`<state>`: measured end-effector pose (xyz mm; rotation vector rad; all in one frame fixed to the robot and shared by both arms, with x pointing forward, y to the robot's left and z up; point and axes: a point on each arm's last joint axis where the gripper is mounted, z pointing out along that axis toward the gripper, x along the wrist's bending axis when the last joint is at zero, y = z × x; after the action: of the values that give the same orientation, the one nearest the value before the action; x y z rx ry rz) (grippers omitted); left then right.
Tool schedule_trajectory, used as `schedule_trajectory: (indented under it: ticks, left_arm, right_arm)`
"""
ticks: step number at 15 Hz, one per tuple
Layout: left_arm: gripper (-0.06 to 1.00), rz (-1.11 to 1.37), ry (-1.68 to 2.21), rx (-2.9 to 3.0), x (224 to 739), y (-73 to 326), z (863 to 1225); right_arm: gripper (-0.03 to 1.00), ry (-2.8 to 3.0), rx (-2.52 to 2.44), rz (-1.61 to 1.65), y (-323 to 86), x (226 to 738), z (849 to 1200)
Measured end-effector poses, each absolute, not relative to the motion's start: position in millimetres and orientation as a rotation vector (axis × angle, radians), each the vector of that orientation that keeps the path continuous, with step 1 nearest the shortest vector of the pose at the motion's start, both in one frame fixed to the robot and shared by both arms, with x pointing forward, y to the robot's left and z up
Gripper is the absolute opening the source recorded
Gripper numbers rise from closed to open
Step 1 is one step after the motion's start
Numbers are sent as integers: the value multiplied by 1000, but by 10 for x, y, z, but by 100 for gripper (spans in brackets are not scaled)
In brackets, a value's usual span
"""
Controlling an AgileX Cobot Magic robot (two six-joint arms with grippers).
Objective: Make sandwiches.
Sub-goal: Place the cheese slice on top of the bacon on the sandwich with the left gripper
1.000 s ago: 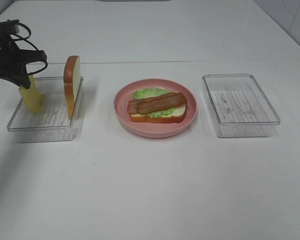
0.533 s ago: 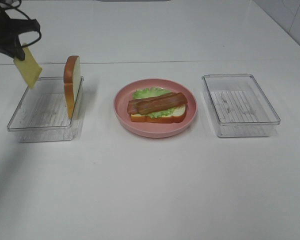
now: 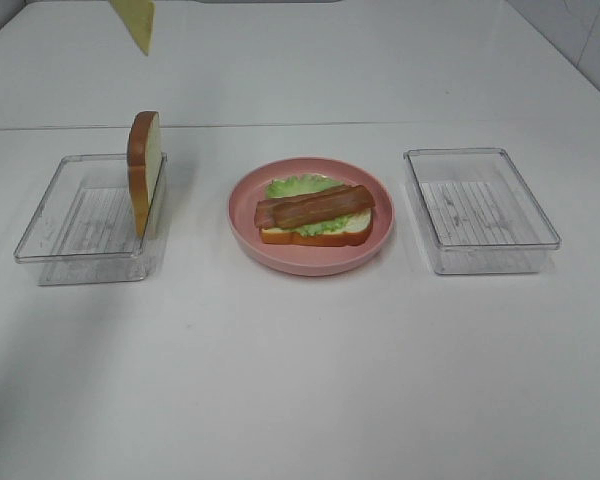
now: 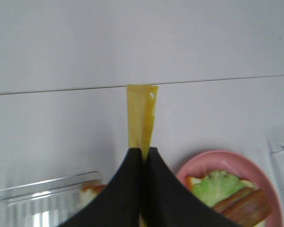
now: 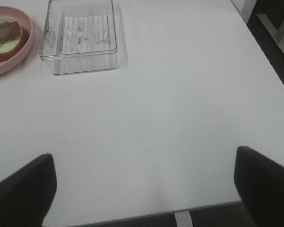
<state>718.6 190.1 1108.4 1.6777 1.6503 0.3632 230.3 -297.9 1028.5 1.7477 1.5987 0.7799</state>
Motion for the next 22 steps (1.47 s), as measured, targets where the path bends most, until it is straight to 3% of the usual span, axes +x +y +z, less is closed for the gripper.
schedule_trajectory:
  ticks: [5, 12, 22]
  left_arm:
    - [0, 143, 1527, 1652, 7077, 1136, 10972]
    - [0, -63, 1460, 1803, 6841, 175, 10350]
    - [0, -302, 1627, 1832, 6883, 12, 9531]
  right_arm:
    - [98, 1599, 1748, 780, -2979, 2303, 10285]
    - [98, 1599, 1748, 780, -2979, 2303, 10285]
    - [98, 1599, 1748, 780, -2979, 2303, 10285]
